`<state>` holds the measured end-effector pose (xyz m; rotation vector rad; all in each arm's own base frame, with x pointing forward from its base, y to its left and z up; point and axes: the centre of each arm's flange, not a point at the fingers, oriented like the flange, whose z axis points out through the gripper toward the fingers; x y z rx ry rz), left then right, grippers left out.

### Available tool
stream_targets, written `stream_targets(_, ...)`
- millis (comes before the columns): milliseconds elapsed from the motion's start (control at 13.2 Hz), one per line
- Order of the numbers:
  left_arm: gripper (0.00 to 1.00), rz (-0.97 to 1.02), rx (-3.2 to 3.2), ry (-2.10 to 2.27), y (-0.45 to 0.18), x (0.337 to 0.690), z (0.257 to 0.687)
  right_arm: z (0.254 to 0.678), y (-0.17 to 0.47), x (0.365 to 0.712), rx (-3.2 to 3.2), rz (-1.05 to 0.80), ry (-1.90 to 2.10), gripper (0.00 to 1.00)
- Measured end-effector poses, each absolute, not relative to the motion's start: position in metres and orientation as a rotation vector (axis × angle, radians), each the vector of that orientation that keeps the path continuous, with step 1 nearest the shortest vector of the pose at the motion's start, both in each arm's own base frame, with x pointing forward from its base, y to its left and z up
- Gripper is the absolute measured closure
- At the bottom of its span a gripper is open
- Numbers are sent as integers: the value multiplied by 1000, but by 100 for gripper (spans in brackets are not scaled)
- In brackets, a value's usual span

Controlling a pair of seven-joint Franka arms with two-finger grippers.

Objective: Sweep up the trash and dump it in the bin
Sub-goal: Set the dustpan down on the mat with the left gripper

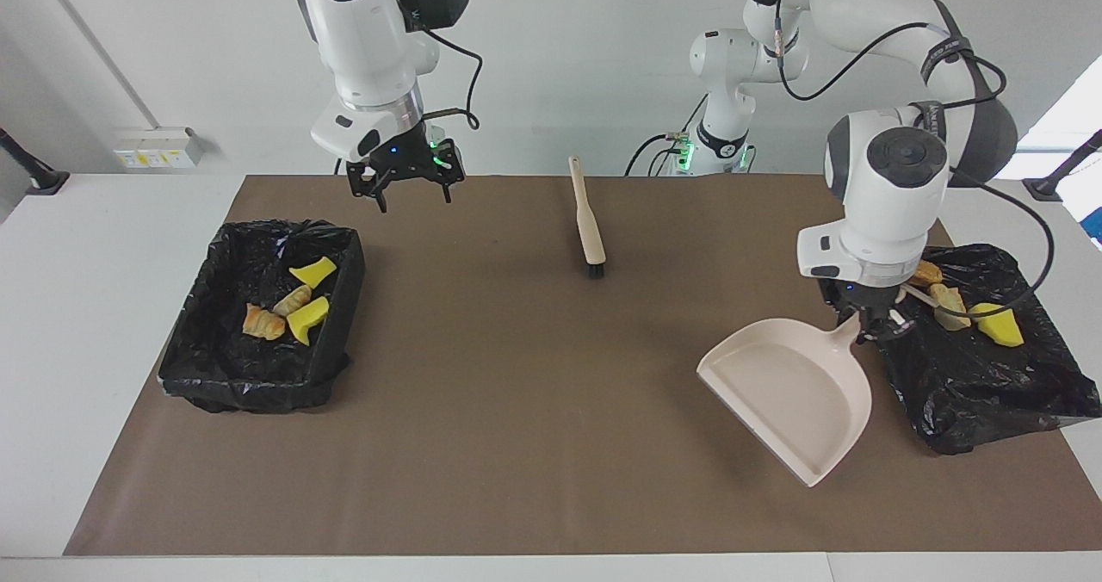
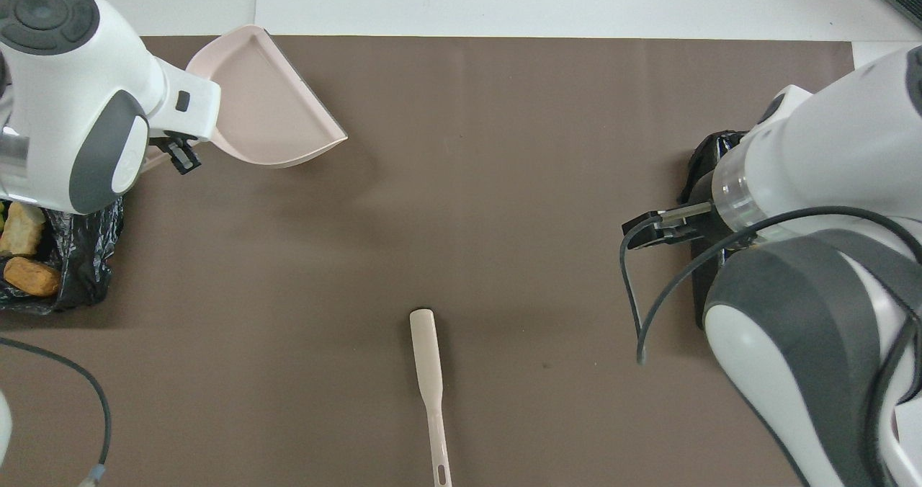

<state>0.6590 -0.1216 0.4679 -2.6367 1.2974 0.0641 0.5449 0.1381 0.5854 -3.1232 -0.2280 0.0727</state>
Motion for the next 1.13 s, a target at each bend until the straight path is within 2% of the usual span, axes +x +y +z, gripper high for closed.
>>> stream_targets(378, 68, 41, -3002, 606, -253, 626, 432, 589, 64, 559, -3132, 57, -39, 0)
stream_targets(680, 68, 51, -3078, 328, -330, 596, 412, 605, -17, 564, -3130, 4, 153, 0)
stream_targets(906, 68, 58, -3114, 223, -371, 581, 392, 611, -22, 561, -3123, -3, 174, 0)
stream_targets(1133, 68, 75, -3143, 188, -392, 586, 362, 619, -10, 551, -3123, -4, 192, 0)
